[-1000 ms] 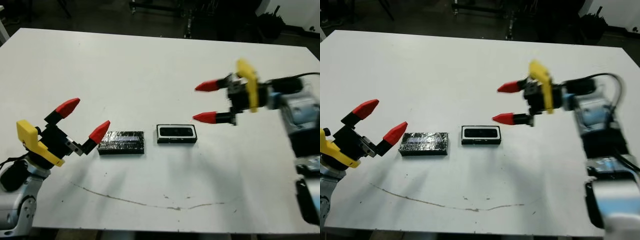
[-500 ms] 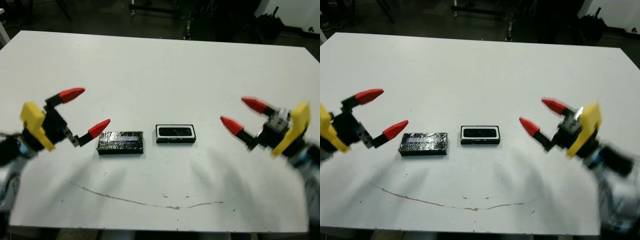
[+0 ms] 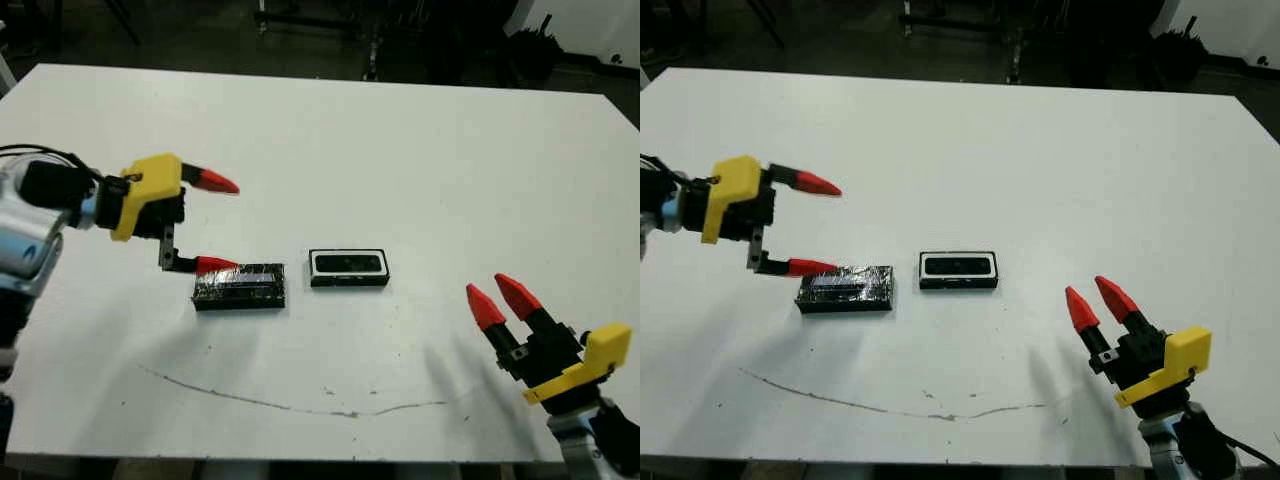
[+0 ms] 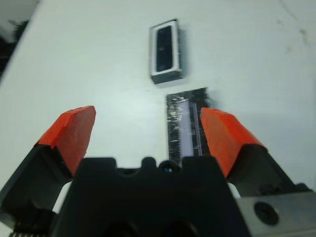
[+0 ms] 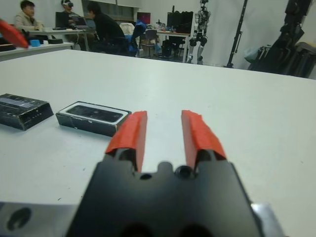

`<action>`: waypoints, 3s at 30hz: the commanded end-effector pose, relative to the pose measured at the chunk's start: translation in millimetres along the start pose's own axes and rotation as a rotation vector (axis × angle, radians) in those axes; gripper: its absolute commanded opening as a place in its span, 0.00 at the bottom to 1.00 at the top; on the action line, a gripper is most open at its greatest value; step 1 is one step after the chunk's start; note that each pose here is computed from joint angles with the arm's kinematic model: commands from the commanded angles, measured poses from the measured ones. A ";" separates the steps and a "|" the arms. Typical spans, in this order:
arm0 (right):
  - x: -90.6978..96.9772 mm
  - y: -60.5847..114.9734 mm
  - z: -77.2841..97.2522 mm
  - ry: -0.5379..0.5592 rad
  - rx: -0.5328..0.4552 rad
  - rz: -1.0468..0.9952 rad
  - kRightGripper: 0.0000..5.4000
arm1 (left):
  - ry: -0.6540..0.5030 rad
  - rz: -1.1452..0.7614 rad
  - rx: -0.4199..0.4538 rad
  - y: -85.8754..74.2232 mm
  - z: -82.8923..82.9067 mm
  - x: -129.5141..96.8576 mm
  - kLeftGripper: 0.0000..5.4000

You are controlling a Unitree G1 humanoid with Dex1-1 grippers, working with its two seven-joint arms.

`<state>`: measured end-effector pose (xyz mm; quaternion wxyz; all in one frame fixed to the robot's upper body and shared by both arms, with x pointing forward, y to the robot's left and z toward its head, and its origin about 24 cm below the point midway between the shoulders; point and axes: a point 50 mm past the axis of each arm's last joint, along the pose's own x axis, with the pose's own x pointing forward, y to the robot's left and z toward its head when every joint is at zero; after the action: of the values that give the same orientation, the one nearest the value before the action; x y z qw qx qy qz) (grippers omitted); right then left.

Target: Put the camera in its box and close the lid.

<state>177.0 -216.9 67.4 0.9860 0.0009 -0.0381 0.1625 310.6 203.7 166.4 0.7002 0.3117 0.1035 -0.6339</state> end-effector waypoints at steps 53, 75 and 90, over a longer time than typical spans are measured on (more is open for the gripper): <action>-2.2 -5.4 1.6 -0.027 -0.019 0.015 0.00 | 0.110 -0.025 -0.104 -29.2 -48.1 31.3 1.00; -3.3 -6.8 2.2 -0.031 -0.029 0.000 0.00 | 0.175 -0.141 -0.235 -29.8 -55.5 27.3 0.87; -0.7 -9.8 4.8 -0.028 -0.048 0.000 0.00 | 0.175 -0.130 -0.242 -29.4 -57.8 27.3 0.59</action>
<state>178.2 -222.0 70.1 0.9844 -0.0106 -0.0606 0.1651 302.9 209.7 100.1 0.6737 0.2691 0.2466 -0.6426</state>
